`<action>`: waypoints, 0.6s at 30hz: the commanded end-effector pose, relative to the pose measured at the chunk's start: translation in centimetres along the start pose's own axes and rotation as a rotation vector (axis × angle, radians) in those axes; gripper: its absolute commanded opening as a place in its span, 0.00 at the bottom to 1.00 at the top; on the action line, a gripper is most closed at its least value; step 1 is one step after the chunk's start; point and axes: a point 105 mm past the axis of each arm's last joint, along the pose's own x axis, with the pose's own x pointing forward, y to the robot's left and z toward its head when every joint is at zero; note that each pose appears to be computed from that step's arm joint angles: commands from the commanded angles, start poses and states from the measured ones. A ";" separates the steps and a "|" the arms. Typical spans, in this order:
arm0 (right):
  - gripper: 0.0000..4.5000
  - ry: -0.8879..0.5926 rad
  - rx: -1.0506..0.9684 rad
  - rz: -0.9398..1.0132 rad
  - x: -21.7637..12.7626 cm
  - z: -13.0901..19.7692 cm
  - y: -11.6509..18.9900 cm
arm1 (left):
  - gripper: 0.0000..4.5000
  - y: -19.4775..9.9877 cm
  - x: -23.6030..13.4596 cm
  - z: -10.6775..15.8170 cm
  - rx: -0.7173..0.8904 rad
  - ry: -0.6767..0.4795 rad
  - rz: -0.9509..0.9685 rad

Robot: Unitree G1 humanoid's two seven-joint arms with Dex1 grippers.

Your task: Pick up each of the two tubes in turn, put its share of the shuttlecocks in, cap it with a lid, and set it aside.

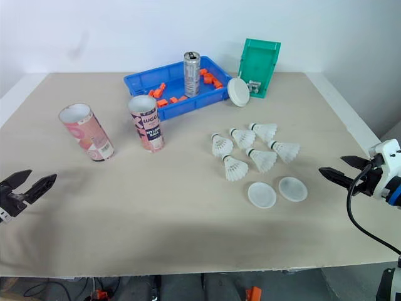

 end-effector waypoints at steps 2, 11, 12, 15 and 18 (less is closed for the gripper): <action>1.00 -0.047 -0.056 -0.008 -0.5 1.7 -0.2 | 0.99 0.2 0.5 2.2 0.044 -0.074 0.009; 1.00 -0.070 -0.053 -0.004 0.0 1.6 0.1 | 0.99 0.0 1.2 3.0 0.053 -0.089 -0.003; 1.00 -0.071 -0.053 -0.002 0.0 1.5 0.1 | 0.99 -0.1 1.1 3.1 0.052 -0.093 -0.004; 1.00 -0.074 -0.052 0.000 0.2 1.5 0.2 | 0.99 -0.1 1.0 3.3 0.054 -0.101 -0.009; 1.00 -0.078 -0.054 0.000 0.2 1.6 0.2 | 0.99 -0.1 0.9 3.3 0.070 -0.104 -0.008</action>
